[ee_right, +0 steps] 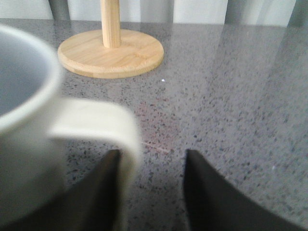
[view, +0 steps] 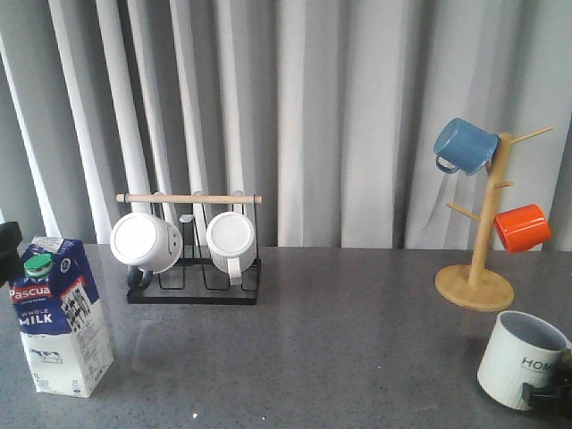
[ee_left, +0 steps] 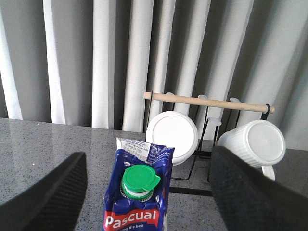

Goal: Place milk next to cup
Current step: 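Grasp the white HOME mug handle with the right gripper, then slide the white mug with the right gripper toward the table center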

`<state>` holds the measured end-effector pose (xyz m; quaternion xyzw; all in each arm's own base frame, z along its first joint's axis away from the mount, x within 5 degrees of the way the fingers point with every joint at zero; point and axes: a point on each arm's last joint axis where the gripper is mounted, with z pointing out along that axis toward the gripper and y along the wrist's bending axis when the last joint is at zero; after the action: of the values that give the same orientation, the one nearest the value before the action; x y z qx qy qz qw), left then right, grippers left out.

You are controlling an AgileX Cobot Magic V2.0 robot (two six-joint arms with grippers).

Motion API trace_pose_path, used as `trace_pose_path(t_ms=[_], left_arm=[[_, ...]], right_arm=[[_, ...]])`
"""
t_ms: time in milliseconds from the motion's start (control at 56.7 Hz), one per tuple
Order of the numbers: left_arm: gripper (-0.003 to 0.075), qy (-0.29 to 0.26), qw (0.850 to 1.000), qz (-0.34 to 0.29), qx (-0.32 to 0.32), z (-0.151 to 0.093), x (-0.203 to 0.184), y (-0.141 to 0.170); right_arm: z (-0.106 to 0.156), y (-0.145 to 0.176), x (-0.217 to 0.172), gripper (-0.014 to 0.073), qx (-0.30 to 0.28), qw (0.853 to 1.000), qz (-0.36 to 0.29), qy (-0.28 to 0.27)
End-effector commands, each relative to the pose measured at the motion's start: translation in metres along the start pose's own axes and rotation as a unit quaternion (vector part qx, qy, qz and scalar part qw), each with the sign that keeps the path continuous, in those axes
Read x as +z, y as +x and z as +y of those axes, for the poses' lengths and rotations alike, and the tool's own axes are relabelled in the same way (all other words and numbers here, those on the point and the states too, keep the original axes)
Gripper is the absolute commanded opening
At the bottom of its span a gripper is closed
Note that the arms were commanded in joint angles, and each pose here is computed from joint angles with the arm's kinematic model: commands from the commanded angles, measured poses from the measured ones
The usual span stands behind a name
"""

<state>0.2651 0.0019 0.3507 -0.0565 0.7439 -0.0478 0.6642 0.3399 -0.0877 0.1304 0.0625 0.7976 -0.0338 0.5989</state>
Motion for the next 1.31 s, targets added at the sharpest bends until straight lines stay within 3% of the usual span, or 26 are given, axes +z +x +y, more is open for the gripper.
trace_pose_path(t_ms=[0,53,265,494,670,917,1287], left_arm=[[0.0502,0.011,0.998,-0.063,-0.006,-0.004,-0.006,-0.023],[0.0502,0.011,0.998,-0.063,-0.006,-0.004,-0.006,-0.023],[0.0502,0.011,0.998,-0.063,-0.006,-0.004,-0.006,-0.023],[0.0502,0.011,0.998,-0.063,-0.006,-0.004,-0.006,-0.023],[0.0502,0.011,0.998,-0.063,-0.006,-0.004,-0.006,-0.023],[0.0502,0.011,0.998,-0.063,-0.006,-0.004,-0.006,-0.023],[0.0502,0.011,0.998,-0.063,-0.006,-0.004,-0.006,-0.023]], right_arm=[[0.0,-0.023,0.003,0.0057,0.028,0.998,-0.064,-0.009],[0.002,-0.023,0.003,-0.0013,0.035,0.997,-0.066,-0.021],[0.03,-0.043,-0.004,-0.0005,0.027,0.983,-0.142,-0.116],[0.104,-0.062,-0.011,-0.0004,0.033,0.973,-0.15,-0.17],[0.163,-0.069,-0.006,-0.0004,0.058,0.981,-0.107,-0.148],[0.235,-0.062,-0.002,-0.0004,0.008,0.989,-0.077,-0.125],[0.26,-0.042,0.0,-0.0004,-0.059,0.99,-0.067,-0.112]])
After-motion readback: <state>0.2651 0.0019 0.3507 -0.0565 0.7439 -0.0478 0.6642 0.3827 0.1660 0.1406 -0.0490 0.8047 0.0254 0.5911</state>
